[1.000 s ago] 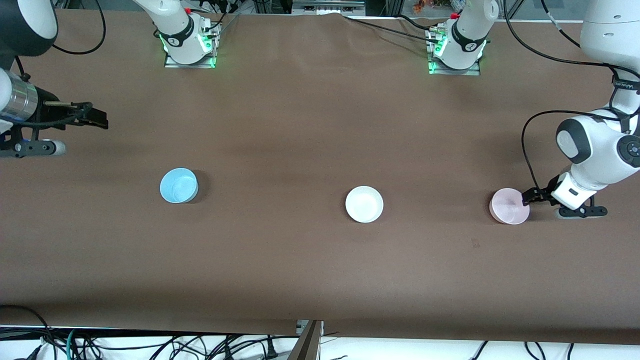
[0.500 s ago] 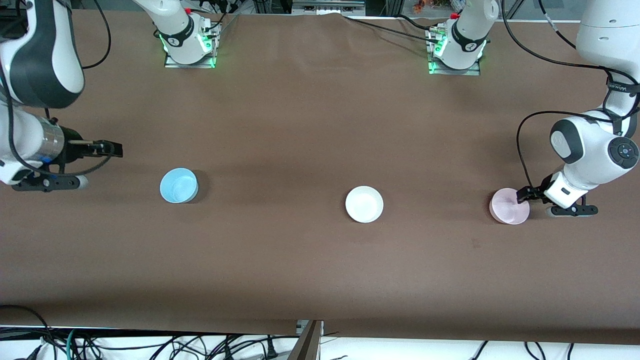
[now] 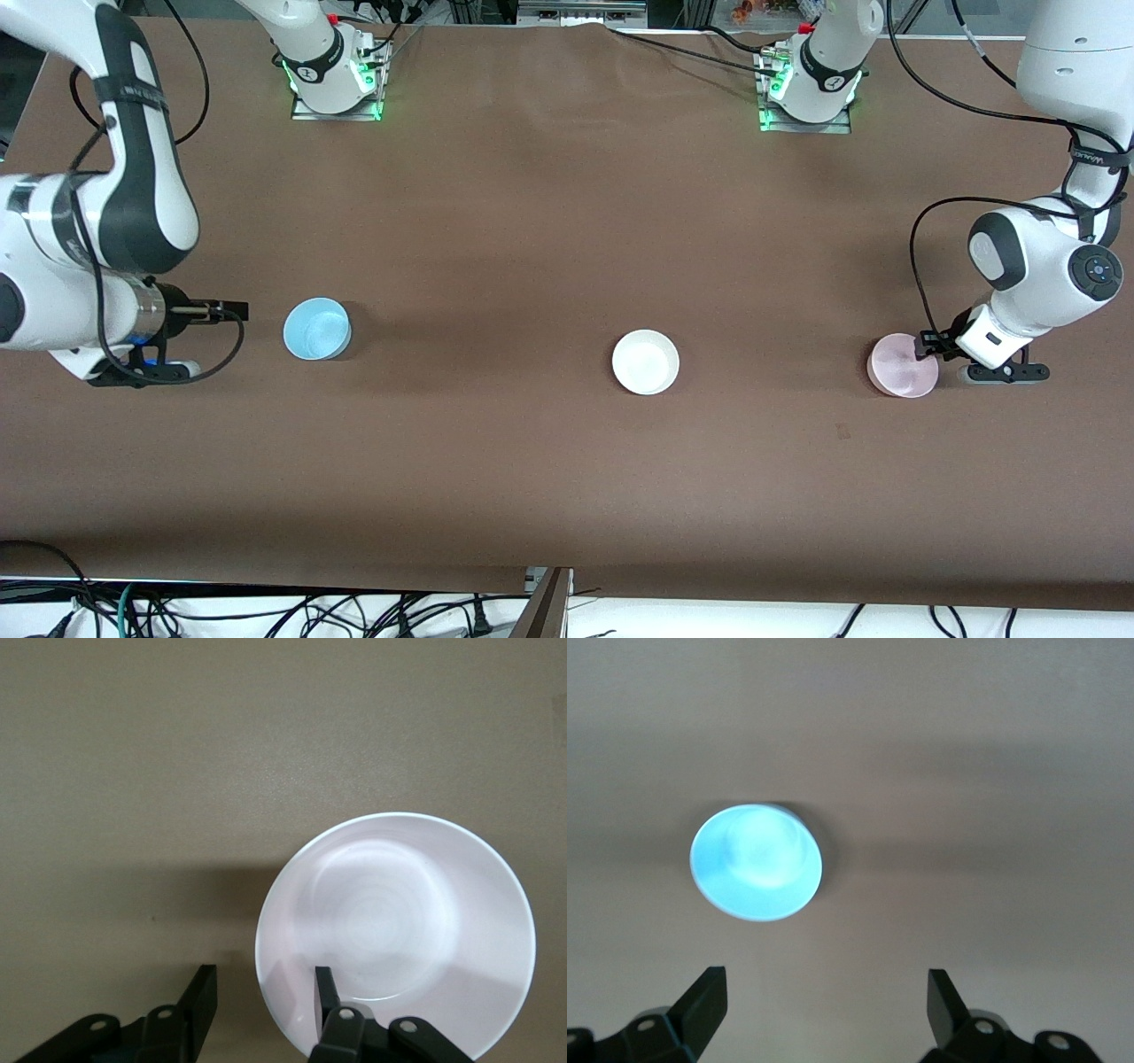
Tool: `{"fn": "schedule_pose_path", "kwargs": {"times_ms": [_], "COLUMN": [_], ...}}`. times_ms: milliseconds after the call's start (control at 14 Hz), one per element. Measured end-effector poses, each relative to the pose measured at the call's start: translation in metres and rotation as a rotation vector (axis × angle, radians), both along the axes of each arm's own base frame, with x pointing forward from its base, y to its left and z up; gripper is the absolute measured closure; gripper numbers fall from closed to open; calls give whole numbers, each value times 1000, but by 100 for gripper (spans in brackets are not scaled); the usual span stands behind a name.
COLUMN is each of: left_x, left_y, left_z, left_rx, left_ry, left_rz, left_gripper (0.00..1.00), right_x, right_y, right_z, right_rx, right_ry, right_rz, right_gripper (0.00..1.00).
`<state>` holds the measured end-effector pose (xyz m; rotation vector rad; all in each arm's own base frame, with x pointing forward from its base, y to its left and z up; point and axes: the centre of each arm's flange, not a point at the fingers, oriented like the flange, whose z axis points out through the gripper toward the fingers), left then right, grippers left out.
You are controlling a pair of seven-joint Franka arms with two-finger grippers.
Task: Stack pink and blue bowls on white bowl
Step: 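Reach the left gripper to the pink bowl while the right gripper reaches the blue bowl, then close the left gripper on the pink rim while the right gripper grips the blue rim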
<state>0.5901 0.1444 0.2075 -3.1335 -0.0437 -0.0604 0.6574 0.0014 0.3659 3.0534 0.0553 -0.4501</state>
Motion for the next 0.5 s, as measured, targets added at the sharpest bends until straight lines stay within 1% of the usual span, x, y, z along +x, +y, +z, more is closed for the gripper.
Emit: {"fn": "schedule_pose_path", "kwargs": {"times_ms": [71,143,214,357,500], "left_x": [0,0,0,1,1], "left_y": [-1,-1,-1,-1,-1], "left_z": [0,0,0,0,0], "left_rx": [0,0,0,0,1], "left_ry": [0,-1,-2,-2,-3], "left_rz": [-1,-1,-2,-2,-2], "left_gripper": [52,52,55,57,58], "right_x": [4,7,10,13,14], "right_y": [-1,-2,-2,-4,-8], "right_z": [-15,-30,-44,-67,-82], "right_rx": [0,2,10,41,52], "right_ry": [-1,-3,-2,3,6], "right_rz": [-1,-2,-8,-33,-47], "right_gripper": [0,0,0,0,0]}}
